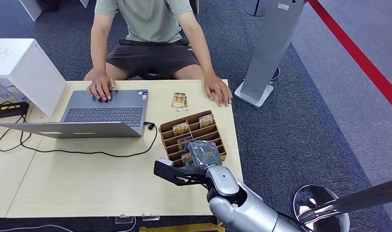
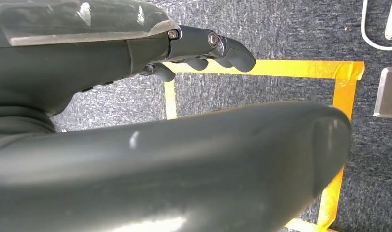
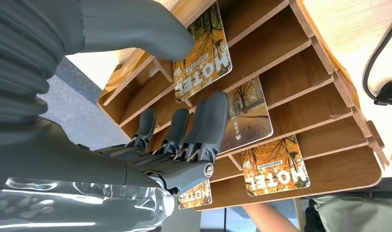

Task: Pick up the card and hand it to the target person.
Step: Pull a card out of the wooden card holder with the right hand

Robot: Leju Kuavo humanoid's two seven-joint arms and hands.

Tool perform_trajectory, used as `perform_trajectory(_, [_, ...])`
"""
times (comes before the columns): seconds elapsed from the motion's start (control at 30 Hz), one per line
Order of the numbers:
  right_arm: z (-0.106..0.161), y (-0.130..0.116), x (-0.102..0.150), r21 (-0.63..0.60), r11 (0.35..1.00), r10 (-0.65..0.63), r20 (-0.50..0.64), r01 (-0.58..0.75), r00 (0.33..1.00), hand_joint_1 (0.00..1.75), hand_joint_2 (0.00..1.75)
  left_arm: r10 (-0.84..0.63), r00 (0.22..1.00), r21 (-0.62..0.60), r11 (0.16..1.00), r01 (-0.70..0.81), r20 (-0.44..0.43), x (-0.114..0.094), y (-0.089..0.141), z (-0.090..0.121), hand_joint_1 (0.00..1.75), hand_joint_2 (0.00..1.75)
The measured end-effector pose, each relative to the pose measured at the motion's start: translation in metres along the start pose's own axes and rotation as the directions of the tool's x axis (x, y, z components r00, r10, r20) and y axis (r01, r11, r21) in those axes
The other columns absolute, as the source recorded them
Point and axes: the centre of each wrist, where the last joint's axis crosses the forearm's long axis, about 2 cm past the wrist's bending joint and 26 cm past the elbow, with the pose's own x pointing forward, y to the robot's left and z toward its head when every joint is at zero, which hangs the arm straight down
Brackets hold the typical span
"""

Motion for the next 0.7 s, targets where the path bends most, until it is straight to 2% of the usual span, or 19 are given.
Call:
perform_trajectory(0.33, [0.0020, 0.0041, -0.0011, 0.014, 1.000, -0.005, -0.005, 0.005, 1.000, 0.90, 1.75, 0.000, 1.000, 0.000, 1.000, 0.000, 0.000, 0.0000, 0.0000, 0.0000, 0.00, 0.00])
perform_trajectory(0.7, [0.0021, 0.0051, -0.0019, 0.019, 1.000, -0.008, -0.008, 0.008, 1.000, 0.86, 1.75, 0.000, 1.000, 0.001, 1.000, 0.000, -0.002, -0.0001, 0.0000, 0.0000, 0.00, 0.00])
